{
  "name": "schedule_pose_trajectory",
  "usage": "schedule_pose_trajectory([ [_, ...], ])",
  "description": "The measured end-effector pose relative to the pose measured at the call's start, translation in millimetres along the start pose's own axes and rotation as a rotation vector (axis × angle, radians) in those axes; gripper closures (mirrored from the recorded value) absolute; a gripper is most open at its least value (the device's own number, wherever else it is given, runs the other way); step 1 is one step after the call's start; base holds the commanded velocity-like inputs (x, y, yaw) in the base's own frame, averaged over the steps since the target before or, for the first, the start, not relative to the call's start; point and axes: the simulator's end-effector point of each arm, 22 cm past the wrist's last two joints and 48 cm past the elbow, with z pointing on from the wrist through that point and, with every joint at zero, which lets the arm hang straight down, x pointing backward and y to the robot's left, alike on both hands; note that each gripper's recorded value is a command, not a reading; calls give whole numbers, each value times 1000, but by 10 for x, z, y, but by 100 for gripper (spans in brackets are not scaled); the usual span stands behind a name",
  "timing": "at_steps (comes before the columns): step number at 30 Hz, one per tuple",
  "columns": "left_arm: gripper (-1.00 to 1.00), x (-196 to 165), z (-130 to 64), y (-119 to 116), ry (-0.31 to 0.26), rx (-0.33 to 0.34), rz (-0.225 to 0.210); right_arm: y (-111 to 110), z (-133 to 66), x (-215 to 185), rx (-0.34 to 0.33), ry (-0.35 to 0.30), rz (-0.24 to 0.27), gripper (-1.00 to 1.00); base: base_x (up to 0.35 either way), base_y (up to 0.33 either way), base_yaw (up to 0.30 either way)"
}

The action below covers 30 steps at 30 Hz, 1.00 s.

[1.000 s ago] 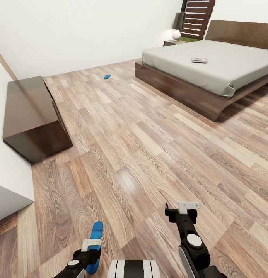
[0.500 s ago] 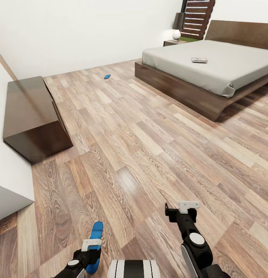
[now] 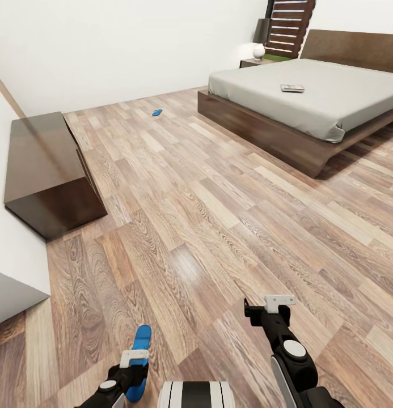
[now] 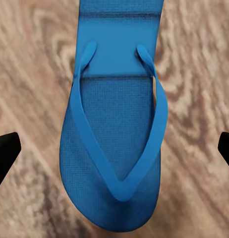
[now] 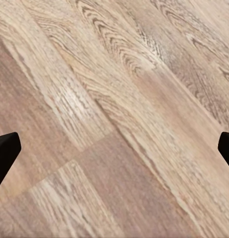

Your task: In the bedroom, move the book from the bed onto either nightstand, and place the two sandals side by side next to the bed.

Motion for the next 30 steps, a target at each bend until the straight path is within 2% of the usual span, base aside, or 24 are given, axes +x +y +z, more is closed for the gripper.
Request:
schedule_pose_trajectory([
  [16, -100, -366, 30, -12, -54, -1, -2, 0, 3, 13, -4, 6, 2, -100, 0, 0, 0],
  [23, -100, -273, 103, -10, -32, -2, -2, 16, 71, 149, -7, 35, -1, -100, 0, 0, 0],
  [30, -100, -297, 105, -11, -36, -1, -2, 24, 69, 153, -8, 36, -1, -100, 0, 0, 0],
])
